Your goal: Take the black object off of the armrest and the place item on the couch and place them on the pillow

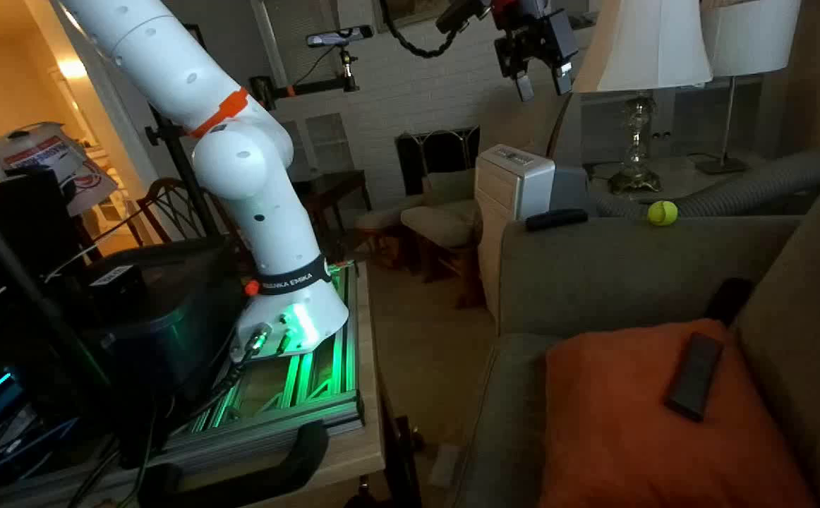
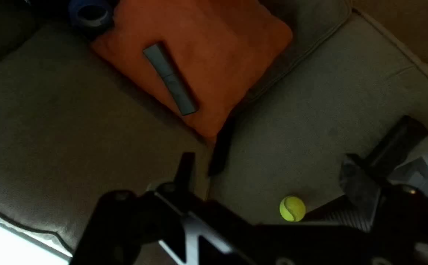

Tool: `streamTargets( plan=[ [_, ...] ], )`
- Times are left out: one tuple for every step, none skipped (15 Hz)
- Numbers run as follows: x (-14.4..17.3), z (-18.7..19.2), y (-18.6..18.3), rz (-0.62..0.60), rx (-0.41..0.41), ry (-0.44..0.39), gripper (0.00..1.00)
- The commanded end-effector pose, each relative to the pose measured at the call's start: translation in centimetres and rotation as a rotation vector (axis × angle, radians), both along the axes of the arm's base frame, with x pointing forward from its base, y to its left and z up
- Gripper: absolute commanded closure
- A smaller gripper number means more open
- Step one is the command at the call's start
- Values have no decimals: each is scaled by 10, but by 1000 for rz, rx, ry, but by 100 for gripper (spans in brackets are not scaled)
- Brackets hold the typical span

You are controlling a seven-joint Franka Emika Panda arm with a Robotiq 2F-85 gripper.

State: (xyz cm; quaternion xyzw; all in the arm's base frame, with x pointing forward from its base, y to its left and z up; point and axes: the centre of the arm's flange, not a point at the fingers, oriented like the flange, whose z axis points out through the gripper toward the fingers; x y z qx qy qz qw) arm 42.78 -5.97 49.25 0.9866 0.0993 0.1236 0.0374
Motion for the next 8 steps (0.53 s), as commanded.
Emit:
streamTargets(
  plan=[
    [0, 0, 0, 0, 0, 0, 0],
    [0, 0, 0, 0, 0, 0, 0],
    [0, 0, 0, 0, 0, 0, 0],
    [0, 0, 0, 0, 0, 0, 0],
    [0, 0, 0, 0, 0, 0, 0],
    [0, 0, 0, 0, 0, 0, 0],
    [4, -7, 6, 1, 3, -9, 0],
    [11, -17, 14, 19, -18, -20, 0]
  ],
)
